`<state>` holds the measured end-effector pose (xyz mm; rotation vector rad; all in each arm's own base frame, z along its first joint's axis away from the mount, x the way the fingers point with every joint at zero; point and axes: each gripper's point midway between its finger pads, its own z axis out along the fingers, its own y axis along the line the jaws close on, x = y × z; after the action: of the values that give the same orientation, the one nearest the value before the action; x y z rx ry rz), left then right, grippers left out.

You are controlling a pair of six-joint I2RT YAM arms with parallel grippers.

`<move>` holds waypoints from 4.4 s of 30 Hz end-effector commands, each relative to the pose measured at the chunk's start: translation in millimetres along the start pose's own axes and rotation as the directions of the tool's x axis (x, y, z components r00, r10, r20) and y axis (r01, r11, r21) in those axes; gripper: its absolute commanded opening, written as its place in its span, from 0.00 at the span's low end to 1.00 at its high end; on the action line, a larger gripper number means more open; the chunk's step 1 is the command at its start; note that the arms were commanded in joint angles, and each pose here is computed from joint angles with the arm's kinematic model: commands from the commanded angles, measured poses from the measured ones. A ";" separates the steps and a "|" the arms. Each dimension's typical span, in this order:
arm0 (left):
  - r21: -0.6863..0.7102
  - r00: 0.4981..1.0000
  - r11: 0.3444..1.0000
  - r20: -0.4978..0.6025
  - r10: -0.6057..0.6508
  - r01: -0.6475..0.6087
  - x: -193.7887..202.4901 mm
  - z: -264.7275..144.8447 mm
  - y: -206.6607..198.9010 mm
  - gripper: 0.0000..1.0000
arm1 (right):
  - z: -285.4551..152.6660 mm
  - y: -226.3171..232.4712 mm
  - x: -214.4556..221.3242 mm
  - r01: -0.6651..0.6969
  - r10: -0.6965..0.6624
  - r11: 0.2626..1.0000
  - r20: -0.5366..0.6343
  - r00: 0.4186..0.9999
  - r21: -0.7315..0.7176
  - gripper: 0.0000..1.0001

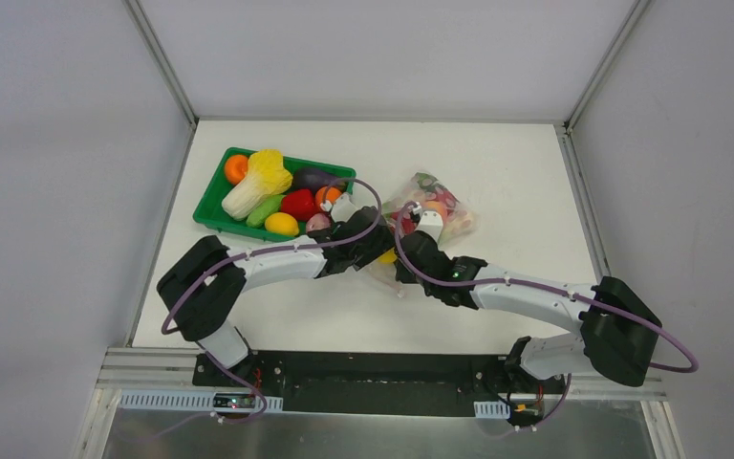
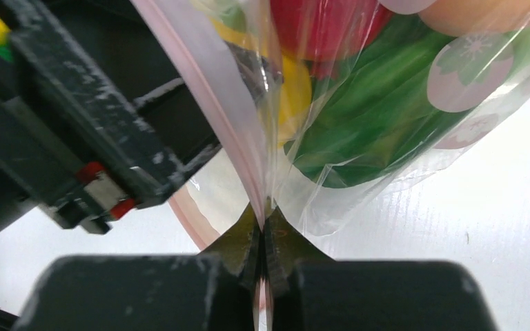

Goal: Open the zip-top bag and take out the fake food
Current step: Pick up the fake fruit from the zipper food storage bag, then place the fake fruit in the bin.

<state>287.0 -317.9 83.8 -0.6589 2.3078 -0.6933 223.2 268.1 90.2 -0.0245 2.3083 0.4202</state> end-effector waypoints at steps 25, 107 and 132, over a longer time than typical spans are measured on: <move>0.058 0.973 0.977 -0.096 0.212 -0.207 1.2 -26.2 -18.5 0.25 | -7.7 -20.5 -3.0 -0.024 0.021 0.996 0.040 0.999 0.082 0.00; -0.674 0.919 0.670 -0.034 0.392 -0.311 -382.4 -117.0 257.5 0.50 | -13.1 -63.0 -18.4 -0.028 -0.004 0.959 0.112 0.994 0.283 0.00; -0.604 0.947 0.741 -0.079 0.310 -0.293 -360.2 -64.6 277.1 0.56 | -13.8 -61.5 -20.4 -0.028 -0.004 0.957 0.109 0.994 0.290 0.00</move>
<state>412.9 126.2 92.1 -0.5180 2.5505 0.2716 229.5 199.0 79.2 0.1293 2.2680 0.0742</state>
